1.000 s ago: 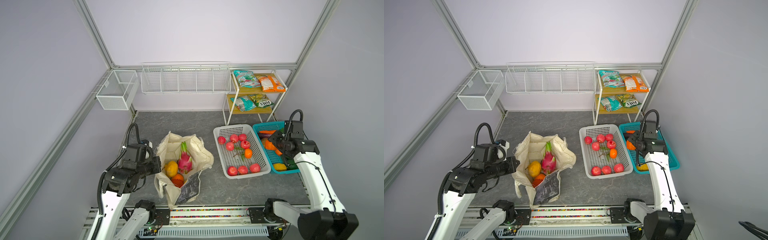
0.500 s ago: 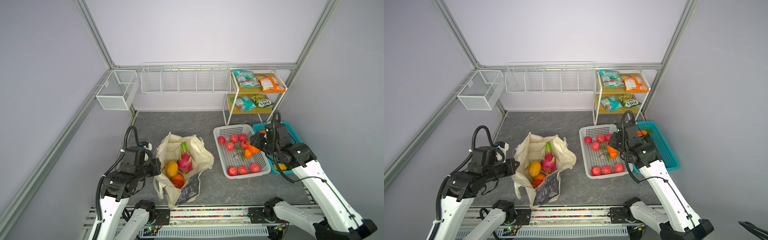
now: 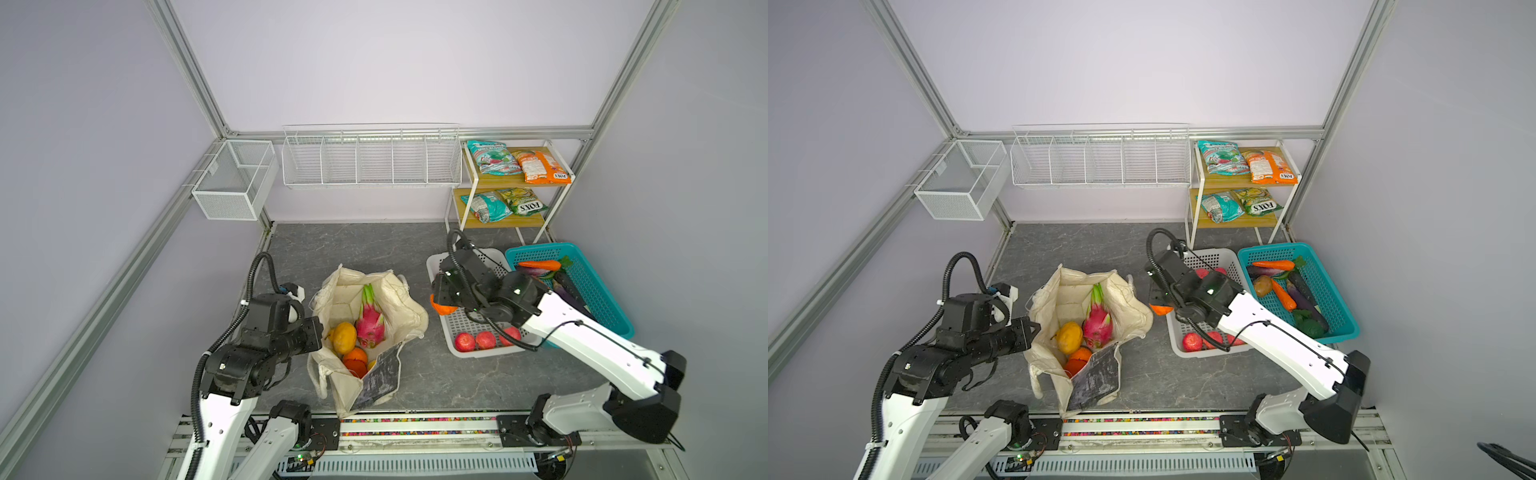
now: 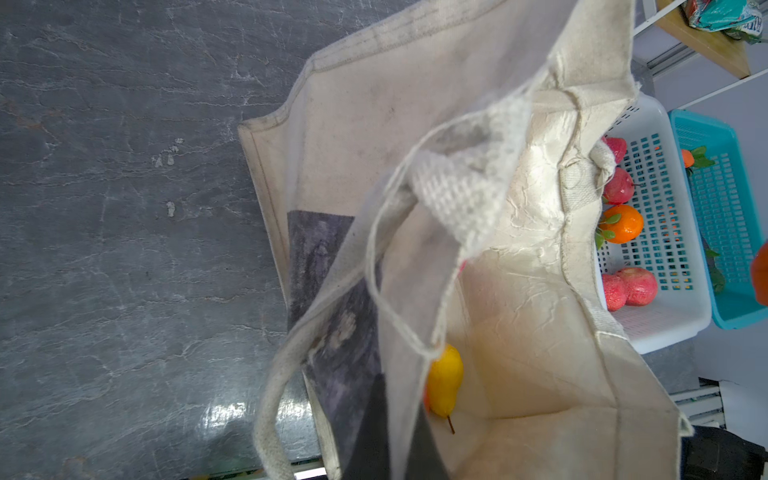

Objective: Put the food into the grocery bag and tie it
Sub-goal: 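Carry the orange pepper over the tote and lower it inside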

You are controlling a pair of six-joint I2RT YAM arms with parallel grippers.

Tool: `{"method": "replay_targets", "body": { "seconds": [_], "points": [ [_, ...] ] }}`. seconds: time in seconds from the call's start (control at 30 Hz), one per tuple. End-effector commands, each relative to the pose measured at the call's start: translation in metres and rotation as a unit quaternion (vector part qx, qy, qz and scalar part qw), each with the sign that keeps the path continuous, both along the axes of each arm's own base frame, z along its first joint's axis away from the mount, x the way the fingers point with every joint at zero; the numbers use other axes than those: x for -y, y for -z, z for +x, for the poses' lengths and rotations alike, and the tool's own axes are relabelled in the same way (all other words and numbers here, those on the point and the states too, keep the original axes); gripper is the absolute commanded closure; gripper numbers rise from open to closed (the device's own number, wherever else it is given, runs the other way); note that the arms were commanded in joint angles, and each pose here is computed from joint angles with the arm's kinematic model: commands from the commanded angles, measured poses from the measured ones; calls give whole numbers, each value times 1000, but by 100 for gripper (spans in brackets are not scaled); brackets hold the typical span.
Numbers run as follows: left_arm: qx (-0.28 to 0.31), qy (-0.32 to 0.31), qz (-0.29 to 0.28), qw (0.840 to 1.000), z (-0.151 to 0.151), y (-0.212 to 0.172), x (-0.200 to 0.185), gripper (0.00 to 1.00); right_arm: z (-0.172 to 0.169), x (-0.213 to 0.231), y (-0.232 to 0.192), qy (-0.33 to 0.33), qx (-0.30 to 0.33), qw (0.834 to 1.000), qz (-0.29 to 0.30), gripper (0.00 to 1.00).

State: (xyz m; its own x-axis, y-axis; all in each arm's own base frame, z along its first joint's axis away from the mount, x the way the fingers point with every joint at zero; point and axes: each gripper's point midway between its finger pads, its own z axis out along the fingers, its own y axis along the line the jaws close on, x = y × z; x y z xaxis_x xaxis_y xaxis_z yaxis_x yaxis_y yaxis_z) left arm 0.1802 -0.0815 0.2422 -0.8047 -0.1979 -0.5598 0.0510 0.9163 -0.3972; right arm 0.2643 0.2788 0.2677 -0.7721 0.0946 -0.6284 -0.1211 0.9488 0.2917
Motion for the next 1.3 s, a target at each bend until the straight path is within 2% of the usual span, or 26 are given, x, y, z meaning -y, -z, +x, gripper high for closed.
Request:
{"method": "replay_targets", "body": {
  "seconds": [0.0,0.27,0.47,0.9,1.03,1.27],
  "points": [
    [-1,0,-10,1000,-2,-1,1,98,-2,-42,-5,-36,6,999,21,42],
    [6,0,-15,1000,-3,-5,2,98,-22,-132,13,-119,-26,991,47,42],
    [7,-3,-14,1000,-5,-5,0,98,-35,-176,33,-155,-50,985,55,42],
    [6,-6,-16,1000,-7,-3,0,98,-51,-211,71,-180,-91,977,64,42],
    [4,-8,-16,1000,-6,-3,0,98,-60,-224,93,-189,-124,971,78,42],
    [5,-10,-18,1000,-4,-3,0,98,-71,-240,137,-195,-167,964,66,41]
  ]
}}
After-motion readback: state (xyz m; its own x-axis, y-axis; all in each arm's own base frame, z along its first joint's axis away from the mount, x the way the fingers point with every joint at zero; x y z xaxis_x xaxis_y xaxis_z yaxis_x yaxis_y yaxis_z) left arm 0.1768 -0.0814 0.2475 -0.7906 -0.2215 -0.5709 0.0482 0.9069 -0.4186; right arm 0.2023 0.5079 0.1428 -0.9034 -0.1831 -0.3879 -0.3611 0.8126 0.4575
